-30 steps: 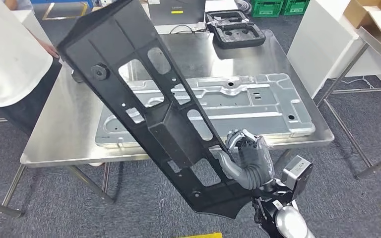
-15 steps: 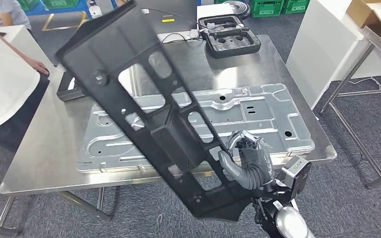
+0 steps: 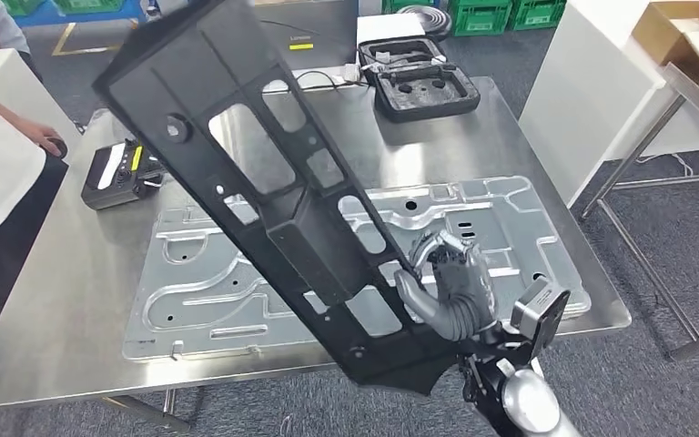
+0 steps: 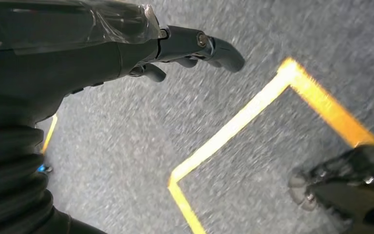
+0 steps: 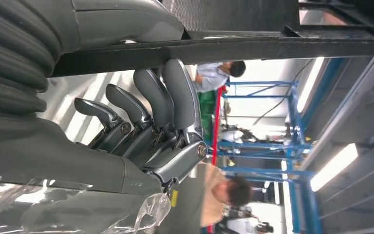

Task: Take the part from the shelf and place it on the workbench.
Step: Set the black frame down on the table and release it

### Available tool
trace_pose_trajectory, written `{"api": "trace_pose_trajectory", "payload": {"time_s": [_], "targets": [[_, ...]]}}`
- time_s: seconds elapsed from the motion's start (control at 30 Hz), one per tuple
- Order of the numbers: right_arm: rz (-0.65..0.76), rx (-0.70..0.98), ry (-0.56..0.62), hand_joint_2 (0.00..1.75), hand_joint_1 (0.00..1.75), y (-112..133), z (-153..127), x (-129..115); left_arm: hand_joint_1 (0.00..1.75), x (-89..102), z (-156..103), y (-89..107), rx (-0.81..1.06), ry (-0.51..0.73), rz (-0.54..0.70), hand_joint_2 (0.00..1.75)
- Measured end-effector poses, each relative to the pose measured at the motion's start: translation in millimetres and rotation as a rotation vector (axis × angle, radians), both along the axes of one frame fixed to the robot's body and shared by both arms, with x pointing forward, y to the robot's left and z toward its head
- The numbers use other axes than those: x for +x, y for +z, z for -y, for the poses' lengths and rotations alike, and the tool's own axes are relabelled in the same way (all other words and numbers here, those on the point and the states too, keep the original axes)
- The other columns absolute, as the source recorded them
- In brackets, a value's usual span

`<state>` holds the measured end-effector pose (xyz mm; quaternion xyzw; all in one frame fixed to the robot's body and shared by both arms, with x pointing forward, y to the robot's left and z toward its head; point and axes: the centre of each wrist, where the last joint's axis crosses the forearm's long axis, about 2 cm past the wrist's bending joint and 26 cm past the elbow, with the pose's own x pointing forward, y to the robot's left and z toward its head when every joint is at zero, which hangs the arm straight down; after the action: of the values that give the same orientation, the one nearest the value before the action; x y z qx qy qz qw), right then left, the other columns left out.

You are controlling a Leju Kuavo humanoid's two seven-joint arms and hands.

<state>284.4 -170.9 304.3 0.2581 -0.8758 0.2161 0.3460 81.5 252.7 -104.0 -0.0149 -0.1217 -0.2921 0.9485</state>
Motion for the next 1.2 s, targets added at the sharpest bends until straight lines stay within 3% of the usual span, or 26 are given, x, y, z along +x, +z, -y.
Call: {"api": "trace_pose_trajectory", "payload": {"time_s": [0.2,0.37,0.57,0.83,1.07,1.2], "targets": [[0.059,-0.029,0.025,1.75,1.75,23,-16,9,0.00,7.1,4,1.7,0.010,-0.034,0.006,1.75],[0.115,-0.041,0.035,1.75,1.75,45,-34,22,0.00,23.6,6,5.5,0.018,-0.068,0.039,1.75],[0.141,-0.082,0.013,1.75,1.75,52,-45,46,0.00,36.1,11,9.0,0.019,-0.104,0.075,1.75],[0.204,-0.302,-0.247,1.75,1.75,47,-59,80,0.00,36.4,17,9.8,0.040,-0.155,0.078,1.75],[0.450,-0.583,-0.699,1.75,1.75,61,-77,98,0.00,40.0,28,12.1,0.048,-0.211,0.079,1.75],[0.615,-0.651,-0.950,0.00,0.00,74,-80,105,0.00,42.1,33,13.3,0.053,-0.229,0.094,1.75]]}}
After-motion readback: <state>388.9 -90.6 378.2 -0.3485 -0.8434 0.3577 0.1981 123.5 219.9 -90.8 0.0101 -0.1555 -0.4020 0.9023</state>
